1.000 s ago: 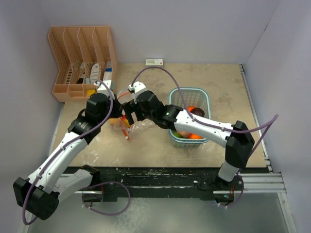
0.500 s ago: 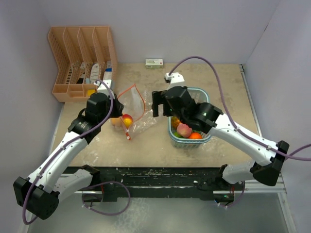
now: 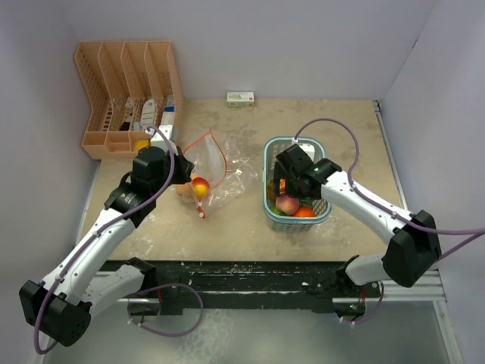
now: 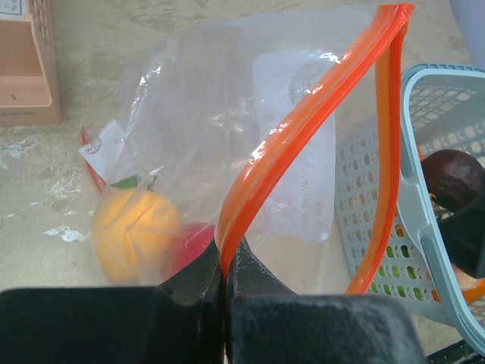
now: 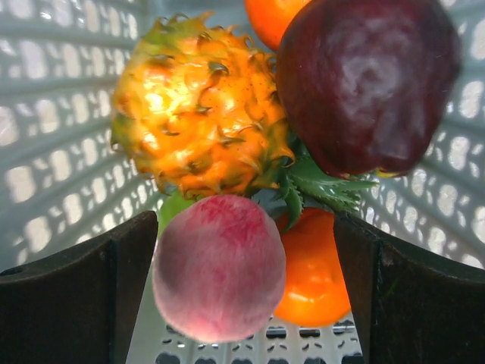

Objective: Place the food in the zip-top bag and seal the zipper
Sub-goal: Pick up the fake fruit from the bin.

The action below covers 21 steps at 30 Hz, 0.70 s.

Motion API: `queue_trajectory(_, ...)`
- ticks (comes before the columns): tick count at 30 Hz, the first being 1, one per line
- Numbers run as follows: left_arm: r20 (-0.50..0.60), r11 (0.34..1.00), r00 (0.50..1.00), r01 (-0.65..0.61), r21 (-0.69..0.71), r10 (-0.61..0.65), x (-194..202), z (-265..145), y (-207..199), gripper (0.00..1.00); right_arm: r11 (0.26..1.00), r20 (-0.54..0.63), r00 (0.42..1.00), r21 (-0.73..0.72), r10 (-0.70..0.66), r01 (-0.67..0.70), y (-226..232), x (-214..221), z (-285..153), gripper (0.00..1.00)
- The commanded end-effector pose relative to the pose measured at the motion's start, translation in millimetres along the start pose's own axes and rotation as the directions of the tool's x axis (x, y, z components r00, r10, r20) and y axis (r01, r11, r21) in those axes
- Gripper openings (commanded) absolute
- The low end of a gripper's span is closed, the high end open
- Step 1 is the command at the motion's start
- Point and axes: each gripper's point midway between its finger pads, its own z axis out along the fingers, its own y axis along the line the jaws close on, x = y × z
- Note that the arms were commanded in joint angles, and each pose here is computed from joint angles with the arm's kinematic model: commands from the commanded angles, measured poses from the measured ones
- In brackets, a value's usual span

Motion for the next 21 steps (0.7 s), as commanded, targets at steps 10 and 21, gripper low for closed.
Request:
queue_trajectory(10, 0.045, 0.999, 0.999, -0.003, 0.037, 0.001, -11, 1, -7, 0.00, 0.991, -0.051, 0.997, -0.114, 0.061, -0.067, 25, 12, 51, 0.87)
queue_trajectory(21, 0.041, 1.000, 0.999, -0.006, 0.018, 0.006, -10, -3, -3, 0.00, 0.982, 0.050, 0.994, -0.166, 0.097, -0.088, 16, -19, -6, 0.16)
